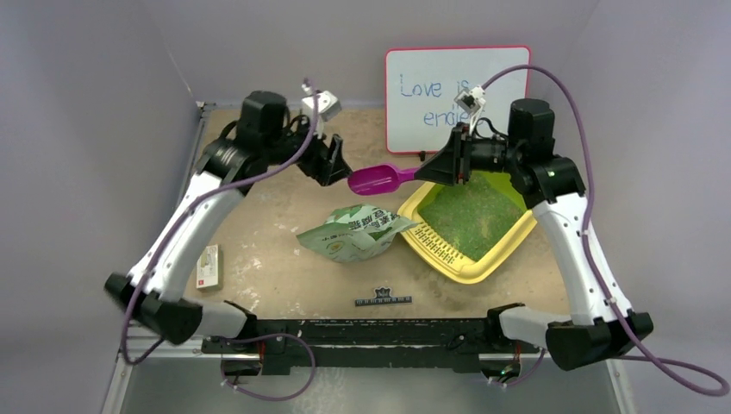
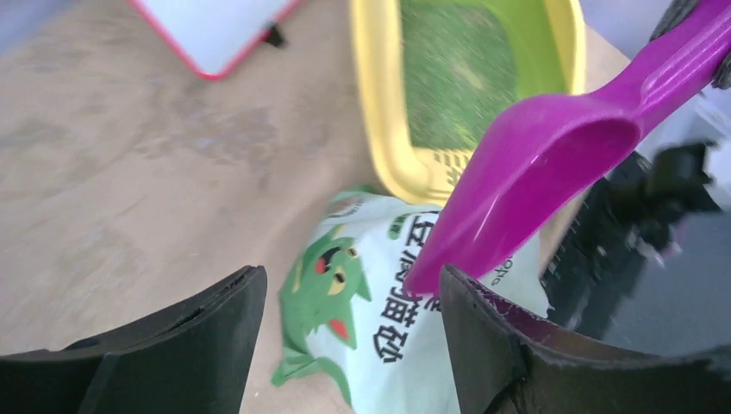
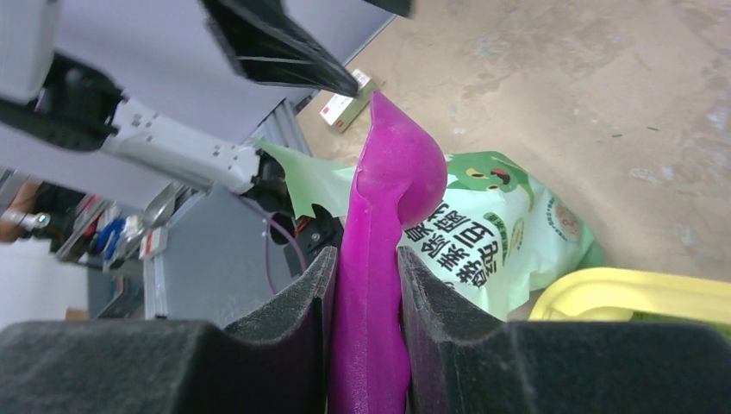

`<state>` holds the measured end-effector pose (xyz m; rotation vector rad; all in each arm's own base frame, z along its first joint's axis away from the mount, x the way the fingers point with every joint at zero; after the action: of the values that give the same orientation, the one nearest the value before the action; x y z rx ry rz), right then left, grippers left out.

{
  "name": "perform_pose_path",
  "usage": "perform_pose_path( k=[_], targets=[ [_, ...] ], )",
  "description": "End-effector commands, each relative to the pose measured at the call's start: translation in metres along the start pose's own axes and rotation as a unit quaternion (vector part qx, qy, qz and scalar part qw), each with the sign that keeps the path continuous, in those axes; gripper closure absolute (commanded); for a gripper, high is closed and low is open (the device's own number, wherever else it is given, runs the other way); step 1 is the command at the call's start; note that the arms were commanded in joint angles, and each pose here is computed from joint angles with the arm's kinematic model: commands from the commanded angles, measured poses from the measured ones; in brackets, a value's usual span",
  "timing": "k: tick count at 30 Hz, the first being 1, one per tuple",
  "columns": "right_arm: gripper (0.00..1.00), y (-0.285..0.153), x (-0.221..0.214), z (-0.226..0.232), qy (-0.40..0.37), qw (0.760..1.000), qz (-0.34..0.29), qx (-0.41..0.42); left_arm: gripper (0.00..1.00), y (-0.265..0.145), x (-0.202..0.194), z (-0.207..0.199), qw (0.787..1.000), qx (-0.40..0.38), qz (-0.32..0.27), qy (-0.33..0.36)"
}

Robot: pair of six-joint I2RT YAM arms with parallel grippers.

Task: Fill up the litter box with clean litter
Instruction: Pick up the spatula from the center of the board.

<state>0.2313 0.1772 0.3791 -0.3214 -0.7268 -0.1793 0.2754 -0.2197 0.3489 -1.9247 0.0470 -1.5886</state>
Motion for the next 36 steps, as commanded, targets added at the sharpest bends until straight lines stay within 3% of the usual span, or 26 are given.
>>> perform_pose_path(
  k=[1,3,5,12,20,36],
  targets=[
    [1.00,-0.027,0.003,0.026,-0.007,0.996,-0.058,-0.069,0.26,-0.092,0.064,0.002,0.948,0.216,-0.233,0.014],
    [1.00,-0.039,0.001,0.031,-0.004,0.992,-0.076,-0.105,0.24,-0.113,0.056,-0.008,0.942,0.234,-0.239,0.019],
    [1.00,-0.048,-0.007,0.037,0.002,0.990,-0.073,-0.123,0.24,-0.117,0.042,-0.019,0.950,0.222,-0.219,0.020],
    [1.00,-0.074,-0.030,0.047,0.030,0.979,-0.064,-0.190,0.24,-0.129,-0.012,-0.052,0.957,0.200,-0.208,-0.038],
    [1.00,-0.087,-0.049,0.062,0.036,0.980,-0.023,-0.195,0.29,-0.113,-0.061,-0.071,0.970,0.155,-0.166,-0.089],
    [1.00,-0.070,-0.060,0.039,0.027,0.978,0.045,-0.201,0.28,-0.110,-0.078,-0.082,0.979,0.124,-0.128,-0.096]
  ],
)
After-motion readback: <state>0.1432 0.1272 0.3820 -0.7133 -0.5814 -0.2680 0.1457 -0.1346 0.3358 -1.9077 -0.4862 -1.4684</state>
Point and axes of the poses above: each gripper's point midway between its finger pads, its own y axis out along the fingers, its own z axis along the line the jaws close on, x = y × z, the point moved 4 cm from there along -y, back along the fingers, and after that the axes turned 11 degrees about y, right-handed, at the moved point
